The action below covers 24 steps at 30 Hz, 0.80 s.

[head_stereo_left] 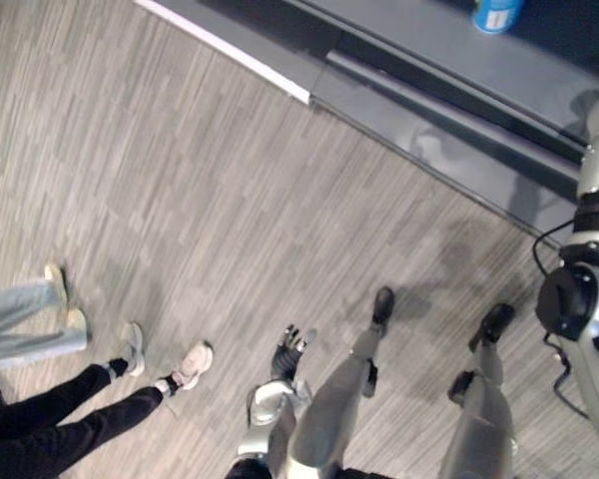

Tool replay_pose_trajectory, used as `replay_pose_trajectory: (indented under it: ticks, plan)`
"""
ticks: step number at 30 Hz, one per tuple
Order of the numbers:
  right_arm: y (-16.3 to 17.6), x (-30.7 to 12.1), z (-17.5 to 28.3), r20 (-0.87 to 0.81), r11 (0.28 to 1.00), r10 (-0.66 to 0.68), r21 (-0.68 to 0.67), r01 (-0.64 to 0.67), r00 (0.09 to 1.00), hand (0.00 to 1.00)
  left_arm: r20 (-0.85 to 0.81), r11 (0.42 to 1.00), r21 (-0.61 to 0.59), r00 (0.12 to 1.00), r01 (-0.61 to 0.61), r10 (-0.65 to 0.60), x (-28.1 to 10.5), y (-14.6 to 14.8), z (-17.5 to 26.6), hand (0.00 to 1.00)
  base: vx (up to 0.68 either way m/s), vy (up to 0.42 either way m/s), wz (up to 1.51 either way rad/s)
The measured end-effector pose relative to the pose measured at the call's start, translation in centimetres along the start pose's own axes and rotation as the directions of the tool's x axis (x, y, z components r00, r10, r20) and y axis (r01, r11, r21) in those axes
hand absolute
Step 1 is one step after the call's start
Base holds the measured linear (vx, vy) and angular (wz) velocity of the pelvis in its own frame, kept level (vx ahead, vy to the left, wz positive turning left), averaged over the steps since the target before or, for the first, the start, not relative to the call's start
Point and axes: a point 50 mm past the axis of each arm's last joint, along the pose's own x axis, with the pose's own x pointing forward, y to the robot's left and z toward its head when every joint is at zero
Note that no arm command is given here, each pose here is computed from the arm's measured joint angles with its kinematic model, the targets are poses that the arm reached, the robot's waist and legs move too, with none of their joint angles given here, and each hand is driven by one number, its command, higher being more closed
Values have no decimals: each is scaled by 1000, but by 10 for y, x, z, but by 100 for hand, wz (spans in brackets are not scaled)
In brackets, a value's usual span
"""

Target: Put the gum and the chips on the shelf.

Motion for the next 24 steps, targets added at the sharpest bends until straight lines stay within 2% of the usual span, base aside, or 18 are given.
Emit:
replay_pose_trajectory:
  ticks: [9,10,17,24]
  plan:
    - [0,-6,-10,11,1000,25,-14,-24,1000,100,-7,1000,4,1000,3,-3,0,-1,-2,0,-12,-23,-3]
    - [0,-7,-11,14,1000,27,-14,-27,1000,0,-9,1000,4,1000,2,-2,0,-1,-2,0,-20,-38,-5]
    - [-6,-42,-63,-162,992,79,-79,-93,984,0,-12,1000,-3,1000,6,-6,-1,-4,-4,0,-14,-48,-6]
    - [-4,-55,-74,-202,988,112,-84,-131,973,0,-17,1000,-19,1000,13,-13,-1,-9,-5,0,8,-48,-5]
